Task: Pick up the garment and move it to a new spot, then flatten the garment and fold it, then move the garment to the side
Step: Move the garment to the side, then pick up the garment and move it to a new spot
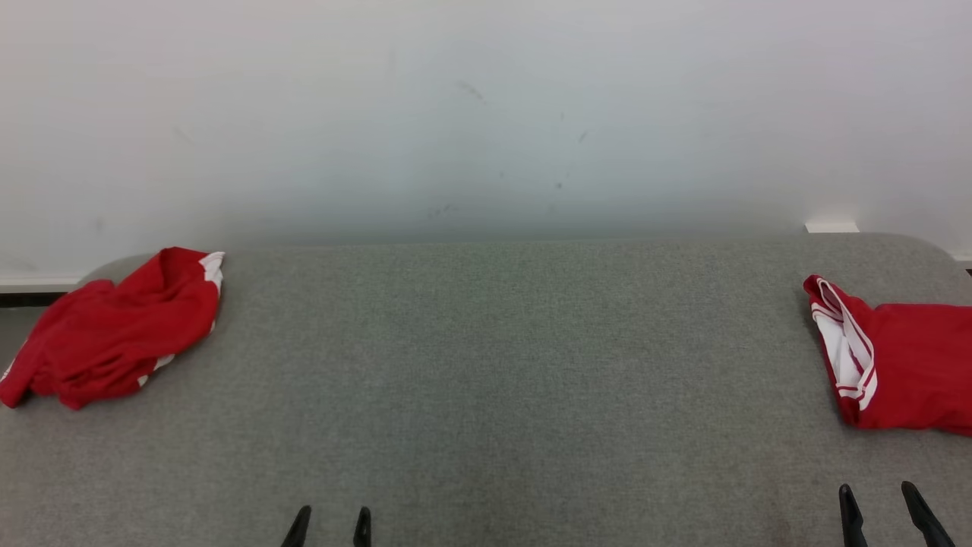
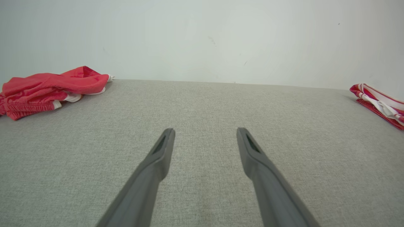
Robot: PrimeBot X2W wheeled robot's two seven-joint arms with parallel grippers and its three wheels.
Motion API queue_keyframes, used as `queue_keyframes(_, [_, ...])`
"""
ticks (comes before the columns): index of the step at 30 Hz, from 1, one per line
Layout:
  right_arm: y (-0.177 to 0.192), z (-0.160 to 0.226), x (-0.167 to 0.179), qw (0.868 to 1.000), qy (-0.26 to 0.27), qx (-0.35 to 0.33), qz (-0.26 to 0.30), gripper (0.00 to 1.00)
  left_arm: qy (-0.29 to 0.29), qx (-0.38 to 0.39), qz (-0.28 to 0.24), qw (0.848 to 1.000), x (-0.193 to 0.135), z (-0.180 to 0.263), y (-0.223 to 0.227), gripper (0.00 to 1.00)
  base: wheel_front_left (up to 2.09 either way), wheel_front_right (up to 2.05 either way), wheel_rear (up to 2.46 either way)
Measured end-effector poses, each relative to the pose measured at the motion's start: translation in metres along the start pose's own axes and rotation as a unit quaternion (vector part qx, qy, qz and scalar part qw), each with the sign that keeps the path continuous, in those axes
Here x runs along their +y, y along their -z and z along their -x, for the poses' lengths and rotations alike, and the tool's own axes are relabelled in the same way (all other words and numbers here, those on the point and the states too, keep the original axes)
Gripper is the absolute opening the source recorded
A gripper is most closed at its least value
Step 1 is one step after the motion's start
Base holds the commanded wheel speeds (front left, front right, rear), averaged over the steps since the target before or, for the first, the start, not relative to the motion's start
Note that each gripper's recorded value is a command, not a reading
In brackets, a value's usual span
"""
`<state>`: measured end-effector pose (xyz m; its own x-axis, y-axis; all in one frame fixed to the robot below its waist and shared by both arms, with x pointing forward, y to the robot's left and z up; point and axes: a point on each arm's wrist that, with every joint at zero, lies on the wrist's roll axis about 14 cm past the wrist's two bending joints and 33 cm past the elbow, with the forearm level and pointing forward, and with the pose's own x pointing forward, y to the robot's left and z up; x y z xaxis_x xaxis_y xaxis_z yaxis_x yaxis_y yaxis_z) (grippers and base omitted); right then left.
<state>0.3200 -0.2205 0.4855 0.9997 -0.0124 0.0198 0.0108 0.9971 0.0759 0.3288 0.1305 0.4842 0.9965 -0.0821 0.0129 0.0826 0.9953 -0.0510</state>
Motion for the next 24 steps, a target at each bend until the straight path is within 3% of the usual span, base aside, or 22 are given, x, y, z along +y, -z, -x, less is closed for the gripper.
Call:
queue_keyframes(15, [0.005,-0.013,0.021,0.999,-0.032,0.007,-0.005,1.0,-0.025,-0.003,0.001,1.0,0.014,0.007,-0.001,1.0,0.0,0.0,0.0])
queue_keyframes(24, [0.015,-0.037,0.092,0.99,-0.135,0.025,-0.019,1.0,-0.11,-0.004,0.001,0.994,0.059,0.039,-0.001,1.0,0.0,0.0,0.0])
